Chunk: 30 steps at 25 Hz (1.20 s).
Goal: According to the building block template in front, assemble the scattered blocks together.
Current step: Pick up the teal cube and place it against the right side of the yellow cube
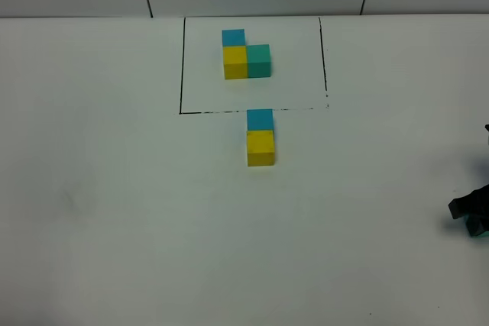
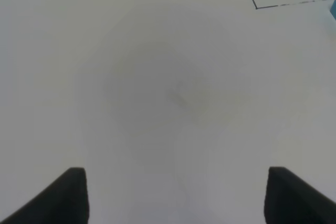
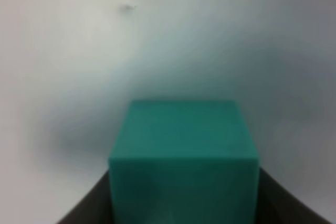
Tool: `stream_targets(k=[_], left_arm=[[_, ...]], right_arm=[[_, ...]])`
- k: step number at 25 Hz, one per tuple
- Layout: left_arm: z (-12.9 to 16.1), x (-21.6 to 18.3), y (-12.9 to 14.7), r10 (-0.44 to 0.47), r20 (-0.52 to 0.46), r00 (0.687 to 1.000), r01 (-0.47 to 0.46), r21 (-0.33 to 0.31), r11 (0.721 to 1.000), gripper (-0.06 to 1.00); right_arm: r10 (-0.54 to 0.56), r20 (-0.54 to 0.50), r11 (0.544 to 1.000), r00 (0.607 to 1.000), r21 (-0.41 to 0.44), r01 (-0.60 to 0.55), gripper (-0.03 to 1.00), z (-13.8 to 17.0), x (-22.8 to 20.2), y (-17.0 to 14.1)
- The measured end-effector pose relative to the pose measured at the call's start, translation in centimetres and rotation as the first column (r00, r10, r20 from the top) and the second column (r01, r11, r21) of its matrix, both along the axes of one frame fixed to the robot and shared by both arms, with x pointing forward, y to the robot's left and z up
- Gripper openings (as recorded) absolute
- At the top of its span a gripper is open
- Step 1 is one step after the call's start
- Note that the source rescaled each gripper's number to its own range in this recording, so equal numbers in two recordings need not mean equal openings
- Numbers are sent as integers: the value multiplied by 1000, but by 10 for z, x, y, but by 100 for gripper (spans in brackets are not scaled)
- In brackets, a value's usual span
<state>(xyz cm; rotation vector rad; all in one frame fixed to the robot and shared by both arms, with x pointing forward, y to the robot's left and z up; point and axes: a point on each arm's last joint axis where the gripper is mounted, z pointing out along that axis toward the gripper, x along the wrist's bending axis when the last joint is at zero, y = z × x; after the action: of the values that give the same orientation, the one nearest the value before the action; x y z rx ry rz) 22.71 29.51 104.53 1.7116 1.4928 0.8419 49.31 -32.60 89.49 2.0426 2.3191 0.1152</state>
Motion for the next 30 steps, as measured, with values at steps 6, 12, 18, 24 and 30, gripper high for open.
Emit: stream_targets(k=[6,12,18,24,30], left_arm=[[0,0,0,1,0,1000,-1,-1,1000,58],[0,0,0,1,0,1000,-1,-1,1000,58],[0,0,0,1,0,1000,-1,-1,1000,58],[0,0,0,1,0,1000,-1,-1,1000,58],[0,0,0,1,0,1000,-1,-1,1000,58]], right_arm=[[405,-44,912,913,-59,-407,2,15,8,21],[856,-10,508,517,-168,-845,2,56,43,90],[963,-59,249,265,-194,-949,2,68,84,163],[980,-121,139,160,-165,-976,2,47,115,210],[982,-128,124,142,-140,-982,2,30,136,234]])
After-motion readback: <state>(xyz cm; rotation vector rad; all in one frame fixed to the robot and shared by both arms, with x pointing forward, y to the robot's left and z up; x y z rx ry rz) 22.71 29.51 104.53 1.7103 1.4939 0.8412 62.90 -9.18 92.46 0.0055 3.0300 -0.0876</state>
